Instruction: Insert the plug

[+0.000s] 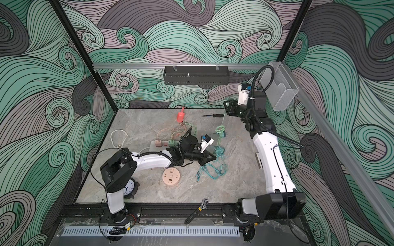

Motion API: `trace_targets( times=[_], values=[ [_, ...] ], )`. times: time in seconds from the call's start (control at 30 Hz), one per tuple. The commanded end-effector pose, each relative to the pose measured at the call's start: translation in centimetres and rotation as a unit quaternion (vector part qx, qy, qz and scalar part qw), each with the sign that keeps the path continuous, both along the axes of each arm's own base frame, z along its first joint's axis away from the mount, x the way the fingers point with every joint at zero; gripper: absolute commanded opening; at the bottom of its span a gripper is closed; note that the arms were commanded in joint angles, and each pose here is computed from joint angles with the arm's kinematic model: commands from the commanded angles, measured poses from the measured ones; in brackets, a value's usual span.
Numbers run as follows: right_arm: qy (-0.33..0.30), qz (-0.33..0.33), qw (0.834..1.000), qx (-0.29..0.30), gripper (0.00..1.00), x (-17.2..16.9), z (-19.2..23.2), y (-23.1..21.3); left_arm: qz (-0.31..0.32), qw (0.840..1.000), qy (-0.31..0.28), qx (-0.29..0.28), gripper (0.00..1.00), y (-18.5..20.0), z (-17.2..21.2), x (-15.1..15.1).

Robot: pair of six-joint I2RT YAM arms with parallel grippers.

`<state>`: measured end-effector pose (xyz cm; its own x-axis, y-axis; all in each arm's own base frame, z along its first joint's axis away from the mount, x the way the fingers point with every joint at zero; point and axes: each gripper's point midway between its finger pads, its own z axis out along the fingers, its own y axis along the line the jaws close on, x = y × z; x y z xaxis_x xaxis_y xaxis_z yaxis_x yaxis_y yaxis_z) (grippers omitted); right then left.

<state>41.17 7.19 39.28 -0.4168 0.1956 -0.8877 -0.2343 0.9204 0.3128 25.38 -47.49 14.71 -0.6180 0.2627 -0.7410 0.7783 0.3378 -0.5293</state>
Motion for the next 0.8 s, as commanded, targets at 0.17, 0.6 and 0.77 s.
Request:
trace_targets(
  times=[0.17,0.6,0.77],
  values=[
    [-0.09,-0.062,0.993,-0.053,0.25,-2.6,6.3,-2.7,0.047,0.998,0.019,0.044,0.0,1.8,-2.9,2.5],
    [-0.139,-0.102,0.98,-0.095,0.24,-5.6,9.7,-4.5,0.08,0.992,0.066,0.075,0.0,4.2,-5.5,4.3],
    [-0.138,-0.093,0.981,-0.096,0.24,-6.5,9.7,-4.3,0.097,0.987,0.088,0.097,0.05,5.0,-6.8,5.1]
  ],
)
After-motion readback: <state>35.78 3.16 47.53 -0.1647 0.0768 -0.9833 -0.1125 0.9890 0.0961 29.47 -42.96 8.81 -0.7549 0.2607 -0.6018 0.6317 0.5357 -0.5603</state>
